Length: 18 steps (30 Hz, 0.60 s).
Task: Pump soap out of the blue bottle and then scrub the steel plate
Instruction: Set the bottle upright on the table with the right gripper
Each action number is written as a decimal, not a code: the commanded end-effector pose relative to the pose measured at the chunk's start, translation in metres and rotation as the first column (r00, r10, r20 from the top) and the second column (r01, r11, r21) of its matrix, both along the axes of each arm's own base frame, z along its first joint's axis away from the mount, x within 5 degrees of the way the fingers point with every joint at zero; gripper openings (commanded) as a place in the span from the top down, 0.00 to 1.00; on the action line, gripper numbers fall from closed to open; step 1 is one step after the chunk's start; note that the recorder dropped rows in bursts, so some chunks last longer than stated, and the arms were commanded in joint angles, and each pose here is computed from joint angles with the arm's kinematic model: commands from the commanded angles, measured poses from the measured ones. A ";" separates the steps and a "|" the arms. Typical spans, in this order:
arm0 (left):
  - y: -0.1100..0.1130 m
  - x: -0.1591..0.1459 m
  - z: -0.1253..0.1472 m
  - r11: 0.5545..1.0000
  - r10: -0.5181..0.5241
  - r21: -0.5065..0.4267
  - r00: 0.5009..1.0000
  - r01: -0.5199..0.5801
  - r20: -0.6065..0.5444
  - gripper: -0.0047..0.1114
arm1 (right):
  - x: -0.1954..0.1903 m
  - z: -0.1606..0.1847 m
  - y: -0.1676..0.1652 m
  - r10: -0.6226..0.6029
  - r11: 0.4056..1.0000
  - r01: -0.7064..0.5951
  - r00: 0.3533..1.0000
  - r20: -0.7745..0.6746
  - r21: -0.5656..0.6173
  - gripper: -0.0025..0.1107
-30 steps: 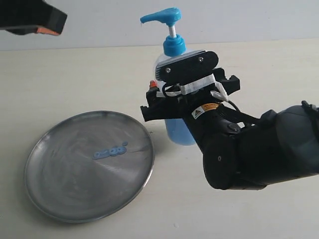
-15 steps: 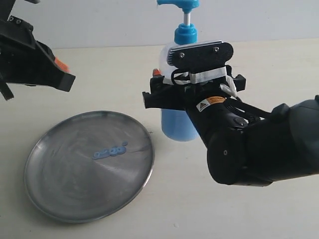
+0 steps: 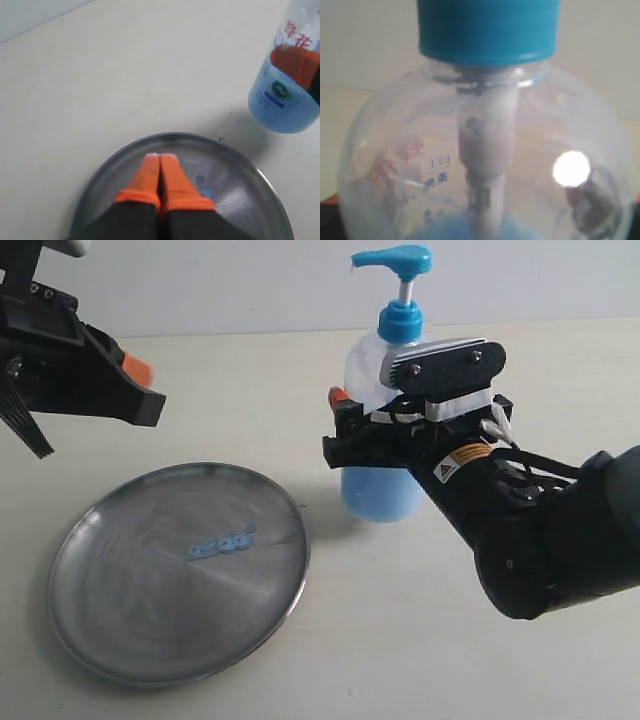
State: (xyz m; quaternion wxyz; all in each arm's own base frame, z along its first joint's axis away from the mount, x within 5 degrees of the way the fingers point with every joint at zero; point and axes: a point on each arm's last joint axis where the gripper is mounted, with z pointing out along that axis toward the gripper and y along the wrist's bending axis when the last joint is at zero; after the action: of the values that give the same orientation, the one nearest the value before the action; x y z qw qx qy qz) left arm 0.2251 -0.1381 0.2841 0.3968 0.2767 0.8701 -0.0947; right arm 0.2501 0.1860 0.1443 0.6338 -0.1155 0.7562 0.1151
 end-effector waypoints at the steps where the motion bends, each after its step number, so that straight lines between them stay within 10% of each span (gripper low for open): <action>1: -0.004 0.004 -0.004 1.000 -0.003 -0.009 1.000 0.003 0.012 0.96 | 0.004 -0.001 0.001 -0.003 0.999 -0.002 0.993 0.114 0.051 0.98; 11: -0.005 0.006 -0.006 0.999 0.015 -0.032 1.000 -0.015 0.008 0.96 | 0.005 -0.017 0.000 -0.030 0.996 0.026 0.998 0.051 0.085 0.96; 18: -0.006 0.007 -0.008 0.999 0.016 -0.027 1.000 -0.016 -0.002 0.96 | 0.005 -0.020 0.000 -0.030 0.996 0.027 0.999 0.042 0.080 0.69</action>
State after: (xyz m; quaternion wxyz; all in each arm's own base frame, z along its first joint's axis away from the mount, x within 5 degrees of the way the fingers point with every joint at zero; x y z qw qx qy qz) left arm 0.2324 -0.1425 0.2762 0.3965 0.2661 0.8729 -0.0997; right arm 0.2526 0.1867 0.1165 0.6330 -0.0929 0.7584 0.1245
